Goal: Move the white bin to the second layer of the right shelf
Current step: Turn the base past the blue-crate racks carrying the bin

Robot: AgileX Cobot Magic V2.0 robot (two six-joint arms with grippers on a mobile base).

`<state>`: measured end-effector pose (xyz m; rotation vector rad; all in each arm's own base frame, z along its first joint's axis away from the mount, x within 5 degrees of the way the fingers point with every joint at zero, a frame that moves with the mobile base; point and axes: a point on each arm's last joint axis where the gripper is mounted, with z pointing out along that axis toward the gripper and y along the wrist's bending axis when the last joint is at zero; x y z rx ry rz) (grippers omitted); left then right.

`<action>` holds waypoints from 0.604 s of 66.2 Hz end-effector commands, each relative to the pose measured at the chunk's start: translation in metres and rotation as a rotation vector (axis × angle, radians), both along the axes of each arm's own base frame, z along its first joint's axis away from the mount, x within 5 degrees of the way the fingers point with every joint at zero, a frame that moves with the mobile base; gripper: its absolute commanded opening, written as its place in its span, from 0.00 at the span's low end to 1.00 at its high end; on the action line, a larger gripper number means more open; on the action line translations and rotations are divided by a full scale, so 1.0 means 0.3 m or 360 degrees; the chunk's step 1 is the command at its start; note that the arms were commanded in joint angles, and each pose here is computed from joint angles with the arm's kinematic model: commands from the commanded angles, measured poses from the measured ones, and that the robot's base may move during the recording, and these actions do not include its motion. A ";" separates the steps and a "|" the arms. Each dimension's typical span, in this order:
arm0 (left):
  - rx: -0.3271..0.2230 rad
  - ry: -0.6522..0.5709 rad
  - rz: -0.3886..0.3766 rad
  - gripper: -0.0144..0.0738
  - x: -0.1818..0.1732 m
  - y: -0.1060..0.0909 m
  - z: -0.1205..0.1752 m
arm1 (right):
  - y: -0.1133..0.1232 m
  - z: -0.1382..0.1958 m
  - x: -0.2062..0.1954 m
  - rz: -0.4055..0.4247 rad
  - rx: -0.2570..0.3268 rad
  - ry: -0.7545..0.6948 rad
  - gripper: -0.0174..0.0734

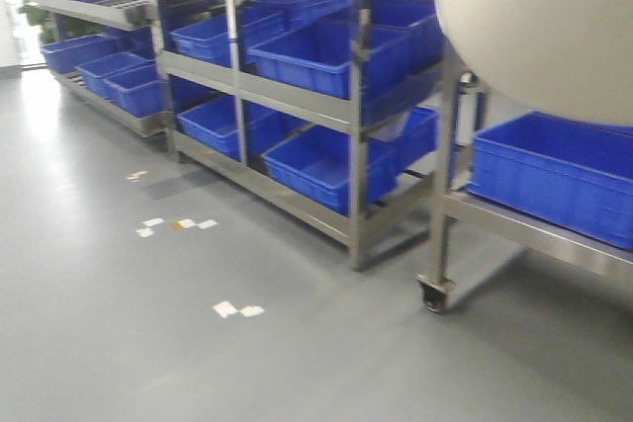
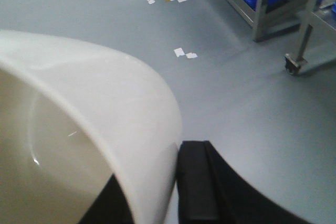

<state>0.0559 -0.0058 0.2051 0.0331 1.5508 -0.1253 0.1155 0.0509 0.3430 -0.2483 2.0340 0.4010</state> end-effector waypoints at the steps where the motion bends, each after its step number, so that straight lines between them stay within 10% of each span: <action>1: -0.0022 -0.0079 0.0001 0.26 0.004 0.001 -0.015 | 0.000 0.058 0.007 -0.0016 0.0077 -0.0178 0.25; 40: -0.0022 -0.0079 0.0001 0.26 0.004 0.001 -0.015 | 0.000 0.058 0.007 -0.0016 0.0077 -0.0178 0.25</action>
